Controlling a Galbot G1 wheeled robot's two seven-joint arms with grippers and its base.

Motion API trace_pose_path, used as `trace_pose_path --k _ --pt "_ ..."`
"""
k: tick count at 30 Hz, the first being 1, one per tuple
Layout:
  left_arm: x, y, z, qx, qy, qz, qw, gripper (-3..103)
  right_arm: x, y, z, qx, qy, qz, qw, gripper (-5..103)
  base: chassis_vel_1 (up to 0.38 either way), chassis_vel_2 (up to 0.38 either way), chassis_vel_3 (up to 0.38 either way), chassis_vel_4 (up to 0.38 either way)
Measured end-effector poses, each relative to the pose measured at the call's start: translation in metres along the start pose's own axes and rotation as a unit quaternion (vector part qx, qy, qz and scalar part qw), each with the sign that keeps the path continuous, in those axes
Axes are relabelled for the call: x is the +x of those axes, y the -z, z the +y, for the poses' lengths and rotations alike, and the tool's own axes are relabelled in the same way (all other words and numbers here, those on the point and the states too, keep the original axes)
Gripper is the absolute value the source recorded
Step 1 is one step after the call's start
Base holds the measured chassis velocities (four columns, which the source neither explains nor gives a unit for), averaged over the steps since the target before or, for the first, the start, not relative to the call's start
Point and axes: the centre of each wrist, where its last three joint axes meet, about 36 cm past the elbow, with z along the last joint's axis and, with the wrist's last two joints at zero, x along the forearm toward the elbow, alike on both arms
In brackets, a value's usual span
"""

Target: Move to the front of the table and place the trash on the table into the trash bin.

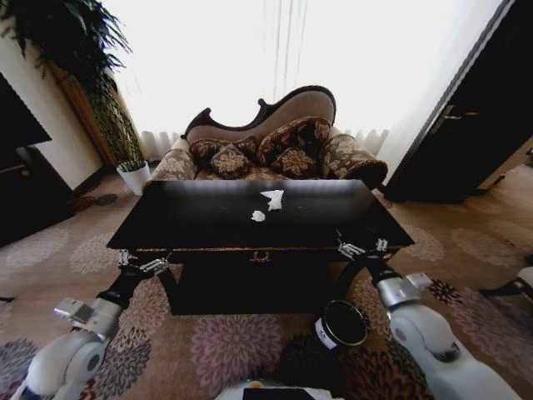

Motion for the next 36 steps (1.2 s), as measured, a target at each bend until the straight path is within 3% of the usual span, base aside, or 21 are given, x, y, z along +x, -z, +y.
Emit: trace_pose_path --k 4,15,26,36 --pt "0.0 0.0 0.0 0.0 0.0 0.0 1.0 100 -0.016 0.005 -0.01 -0.011 0.008 0.038 0.999 100 0.0 0.0 0.0 0.0" --pt "0.0 0.0 0.0 0.0 0.0 0.0 1.0 100 -0.076 0.026 -0.028 0.03 0.032 0.06 0.997 100 0.0 0.0 0.0 0.0" --pt "0.0 0.0 0.0 0.0 0.0 0.0 1.0 100 -0.138 0.032 -0.009 0.052 0.07 0.074 0.993 100 0.0 0.0 0.0 0.0" --pt "0.0 0.0 0.0 0.0 0.0 0.0 1.0 100 -0.204 0.02 0.024 0.078 0.102 0.095 0.987 100 0.0 0.0 0.0 0.0"
